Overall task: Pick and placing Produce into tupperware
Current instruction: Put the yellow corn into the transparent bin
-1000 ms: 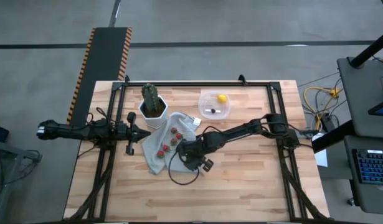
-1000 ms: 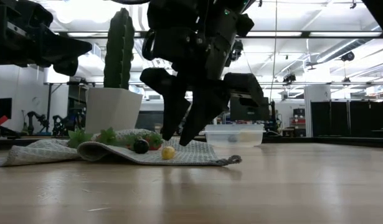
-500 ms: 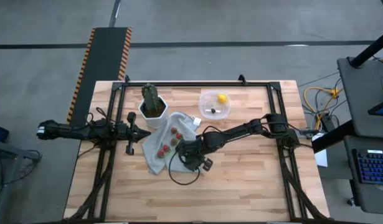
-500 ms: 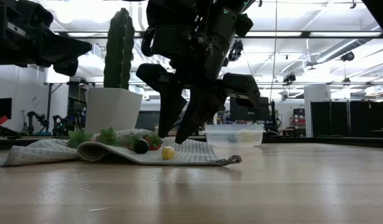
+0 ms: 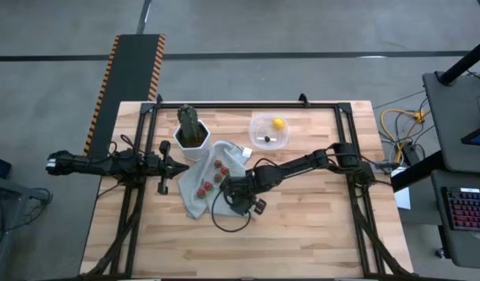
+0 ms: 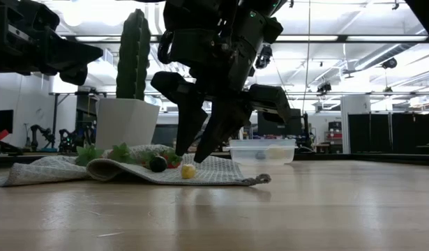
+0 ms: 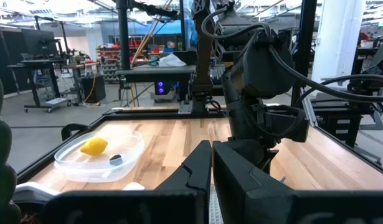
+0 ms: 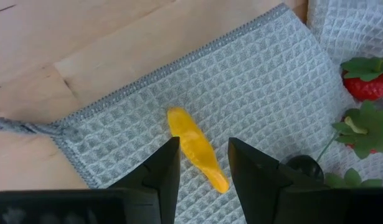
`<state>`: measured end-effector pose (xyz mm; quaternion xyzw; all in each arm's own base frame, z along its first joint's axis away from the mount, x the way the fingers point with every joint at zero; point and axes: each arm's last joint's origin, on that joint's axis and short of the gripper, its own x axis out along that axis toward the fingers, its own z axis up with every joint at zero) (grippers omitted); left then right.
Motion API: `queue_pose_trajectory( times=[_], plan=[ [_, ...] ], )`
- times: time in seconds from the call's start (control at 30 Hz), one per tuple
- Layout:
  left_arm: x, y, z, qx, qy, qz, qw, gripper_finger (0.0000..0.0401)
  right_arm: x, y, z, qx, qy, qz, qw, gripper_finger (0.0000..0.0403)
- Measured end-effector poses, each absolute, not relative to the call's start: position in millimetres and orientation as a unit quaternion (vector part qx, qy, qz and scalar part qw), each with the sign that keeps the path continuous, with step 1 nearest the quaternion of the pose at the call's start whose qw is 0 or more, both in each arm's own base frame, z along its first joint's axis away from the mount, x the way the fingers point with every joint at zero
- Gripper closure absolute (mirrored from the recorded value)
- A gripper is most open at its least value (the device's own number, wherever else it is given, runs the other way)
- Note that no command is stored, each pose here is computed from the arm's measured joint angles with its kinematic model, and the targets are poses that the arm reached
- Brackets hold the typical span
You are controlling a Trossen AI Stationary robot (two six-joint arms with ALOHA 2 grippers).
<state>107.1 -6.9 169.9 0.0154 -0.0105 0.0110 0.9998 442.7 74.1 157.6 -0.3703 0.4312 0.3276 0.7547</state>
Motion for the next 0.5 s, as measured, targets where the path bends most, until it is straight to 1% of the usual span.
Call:
queue_pose_trajectory(
  times=[0.5],
  plan=[
    [107.1,-6.9,169.9,0.016,-0.010,0.011,1.000,0.0401,442.8,74.2,153.0,-0.374,0.428,0.331,0.754,0.0275]
  ],
)
